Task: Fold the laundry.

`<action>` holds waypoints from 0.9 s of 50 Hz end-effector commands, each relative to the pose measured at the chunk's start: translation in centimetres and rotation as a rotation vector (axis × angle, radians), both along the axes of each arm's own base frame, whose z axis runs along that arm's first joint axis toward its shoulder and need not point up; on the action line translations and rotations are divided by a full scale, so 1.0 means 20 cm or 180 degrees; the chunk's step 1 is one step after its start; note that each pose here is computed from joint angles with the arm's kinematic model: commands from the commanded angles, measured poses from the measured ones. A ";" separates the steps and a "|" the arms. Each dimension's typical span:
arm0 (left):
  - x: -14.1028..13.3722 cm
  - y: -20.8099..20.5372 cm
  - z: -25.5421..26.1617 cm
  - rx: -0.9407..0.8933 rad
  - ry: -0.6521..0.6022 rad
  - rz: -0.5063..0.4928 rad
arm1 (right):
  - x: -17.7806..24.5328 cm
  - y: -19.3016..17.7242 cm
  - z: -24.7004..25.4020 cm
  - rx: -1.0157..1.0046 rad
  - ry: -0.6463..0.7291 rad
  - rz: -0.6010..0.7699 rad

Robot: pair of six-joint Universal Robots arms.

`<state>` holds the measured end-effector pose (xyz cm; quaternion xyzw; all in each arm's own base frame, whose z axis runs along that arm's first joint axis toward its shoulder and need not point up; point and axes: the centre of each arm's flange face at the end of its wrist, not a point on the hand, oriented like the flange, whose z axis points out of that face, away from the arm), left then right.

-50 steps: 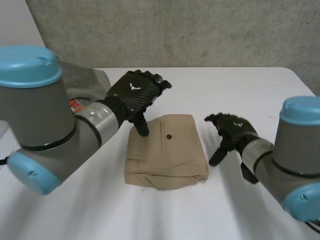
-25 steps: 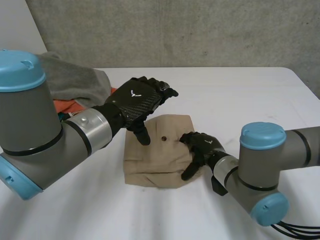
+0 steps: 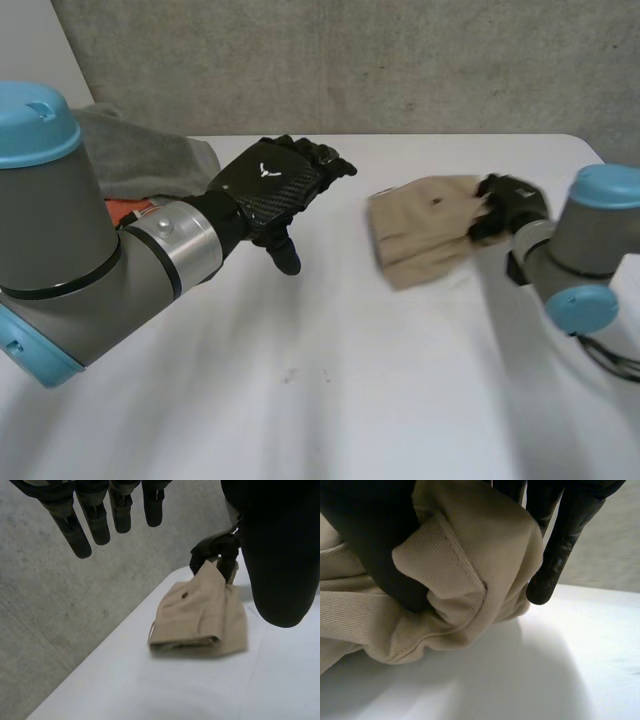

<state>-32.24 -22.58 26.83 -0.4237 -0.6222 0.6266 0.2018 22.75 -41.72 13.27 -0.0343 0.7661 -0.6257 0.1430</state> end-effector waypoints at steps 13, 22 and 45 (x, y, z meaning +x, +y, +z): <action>-0.15 0.06 0.13 -0.0012 0.0456 -0.0309 | -0.86 -0.67 -0.04 -0.0473 0.0852 -0.1124; -0.18 0.13 0.11 0.0050 0.0435 -0.0525 | -0.87 -0.68 -0.03 -0.0541 0.1057 -0.1015; -0.17 0.14 0.13 0.0026 0.0447 -0.0482 | -0.86 -0.64 0.18 -0.1201 0.2221 -0.1404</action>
